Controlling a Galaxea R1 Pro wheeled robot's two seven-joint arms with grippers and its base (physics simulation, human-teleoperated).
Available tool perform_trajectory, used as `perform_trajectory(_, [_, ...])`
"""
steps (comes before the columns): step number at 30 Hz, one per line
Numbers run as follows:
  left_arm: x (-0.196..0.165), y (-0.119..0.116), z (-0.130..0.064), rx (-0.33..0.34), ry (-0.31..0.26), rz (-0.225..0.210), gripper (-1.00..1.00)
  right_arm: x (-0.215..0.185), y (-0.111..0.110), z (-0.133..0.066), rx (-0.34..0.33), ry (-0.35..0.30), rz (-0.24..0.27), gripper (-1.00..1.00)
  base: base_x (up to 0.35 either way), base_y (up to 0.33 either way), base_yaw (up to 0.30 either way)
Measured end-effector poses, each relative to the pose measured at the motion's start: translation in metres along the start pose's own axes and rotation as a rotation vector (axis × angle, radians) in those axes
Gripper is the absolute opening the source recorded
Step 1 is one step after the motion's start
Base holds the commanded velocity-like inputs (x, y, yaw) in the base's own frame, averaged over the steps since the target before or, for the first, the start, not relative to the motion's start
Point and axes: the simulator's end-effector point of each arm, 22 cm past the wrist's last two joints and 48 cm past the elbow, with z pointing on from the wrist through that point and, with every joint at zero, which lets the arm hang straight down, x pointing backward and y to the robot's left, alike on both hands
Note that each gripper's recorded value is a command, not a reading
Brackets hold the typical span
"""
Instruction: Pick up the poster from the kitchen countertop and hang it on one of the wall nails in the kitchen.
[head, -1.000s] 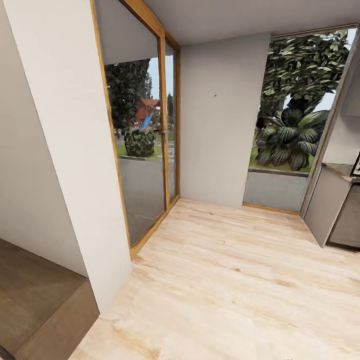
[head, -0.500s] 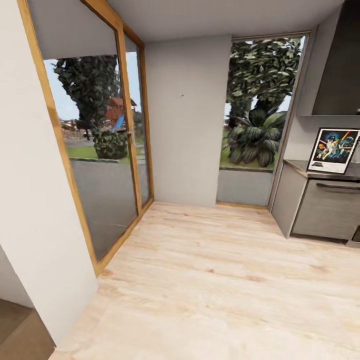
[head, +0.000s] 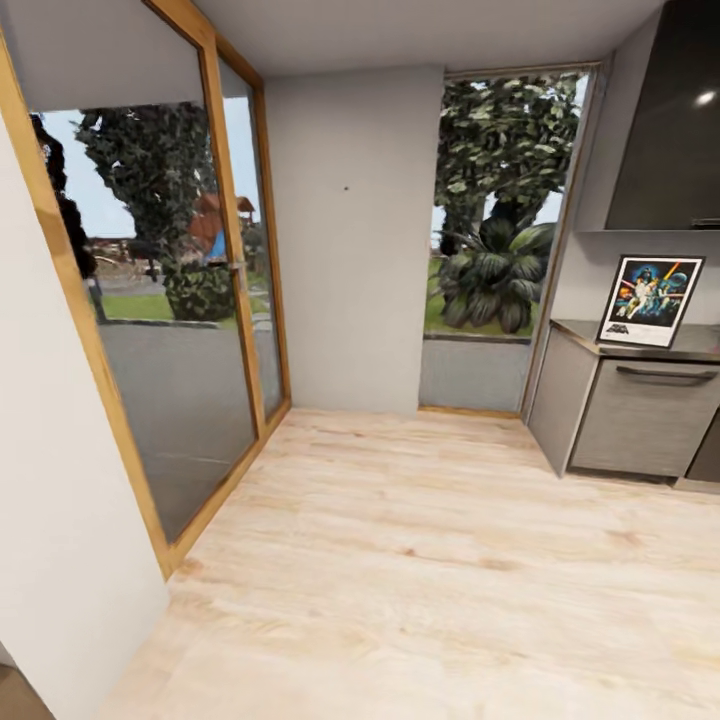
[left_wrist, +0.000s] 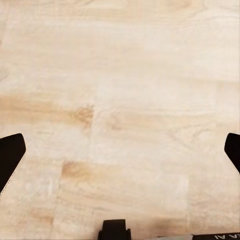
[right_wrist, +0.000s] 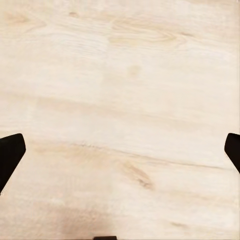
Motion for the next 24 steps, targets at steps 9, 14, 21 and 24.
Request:
perform_trajectory(9, [0.0, 0.0, 0.0, 0.0, 0.0, 0.0, 1.0, 0.0, -0.0011, 0.0, 0.001, 0.0, 0.0, 1.0, 0.336, 0.0, -0.017])
perform_trajectory(14, [0.0, -0.0002, 0.0, 0.001, 0.0, 0.0, 1.0, 0.0001, -0.0011, 0.0, 0.001, 0.0, 0.0, 1.0, 0.339, 0.0, -0.212])
perform_trajectory(21, [-0.0001, -0.0001, 0.0, 0.0, 0.0, 0.0, 1.0, 0.0, -0.0017, -0.0001, 0.002, 0.0, -0.001, 1.0, 0.339, 0.0, -0.293])
perform_trajectory(24, [-0.0001, 0.0, 0.0, 0.0, 0.0, 0.0, 1.0, 0.0, -0.0015, -0.0001, 0.002, 0.0, 0.0, 1.0, 0.339, 0.0, -0.299])
